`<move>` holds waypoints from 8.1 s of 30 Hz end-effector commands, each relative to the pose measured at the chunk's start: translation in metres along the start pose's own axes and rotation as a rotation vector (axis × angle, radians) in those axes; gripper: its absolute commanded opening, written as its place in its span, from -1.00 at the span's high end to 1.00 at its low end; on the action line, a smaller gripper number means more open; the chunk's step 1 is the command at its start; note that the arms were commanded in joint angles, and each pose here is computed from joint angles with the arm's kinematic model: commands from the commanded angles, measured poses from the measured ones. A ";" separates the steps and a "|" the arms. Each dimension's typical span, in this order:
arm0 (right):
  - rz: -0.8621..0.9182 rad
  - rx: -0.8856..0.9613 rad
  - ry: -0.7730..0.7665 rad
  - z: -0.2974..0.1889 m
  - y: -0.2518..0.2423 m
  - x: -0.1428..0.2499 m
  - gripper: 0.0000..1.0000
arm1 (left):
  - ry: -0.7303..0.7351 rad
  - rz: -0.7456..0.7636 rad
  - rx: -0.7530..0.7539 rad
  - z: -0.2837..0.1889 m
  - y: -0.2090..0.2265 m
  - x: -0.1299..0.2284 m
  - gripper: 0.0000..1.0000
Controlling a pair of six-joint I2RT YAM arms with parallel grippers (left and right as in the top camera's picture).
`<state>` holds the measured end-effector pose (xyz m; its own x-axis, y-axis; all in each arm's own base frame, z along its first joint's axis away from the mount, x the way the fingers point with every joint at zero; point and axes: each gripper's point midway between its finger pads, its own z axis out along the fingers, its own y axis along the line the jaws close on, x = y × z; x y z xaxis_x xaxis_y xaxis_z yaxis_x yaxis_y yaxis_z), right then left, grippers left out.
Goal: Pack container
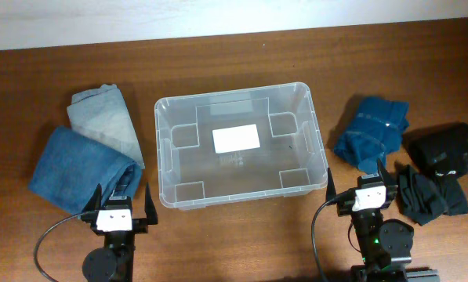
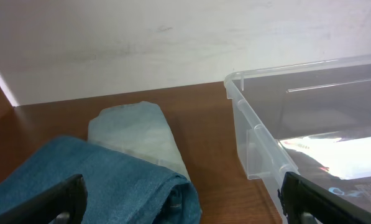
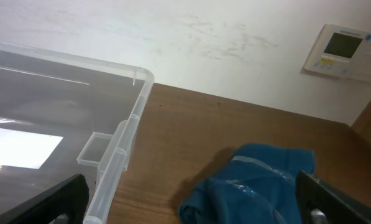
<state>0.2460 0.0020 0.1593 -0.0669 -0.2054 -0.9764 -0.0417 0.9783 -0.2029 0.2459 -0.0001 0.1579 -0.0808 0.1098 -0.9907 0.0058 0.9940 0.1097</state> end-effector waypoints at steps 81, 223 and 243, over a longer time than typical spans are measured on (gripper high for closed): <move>0.370 0.070 0.979 0.094 -0.073 -0.029 -0.97 | 0.473 -0.055 0.101 0.040 -0.002 -0.086 -0.99; 1.241 0.403 1.055 0.036 -0.275 0.170 -0.97 | 0.725 -0.148 -0.134 0.053 0.065 -0.036 -0.99; 1.319 0.212 0.909 0.069 -0.255 0.204 0.02 | 0.729 -0.148 -0.134 0.052 0.064 -0.036 -0.99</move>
<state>0.3092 -0.3065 0.0192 -0.4643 0.8666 -0.1830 0.6773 0.4806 0.5570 0.2978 0.0572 0.1880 -0.7261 -0.0895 -0.6817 -0.1581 0.9867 0.0388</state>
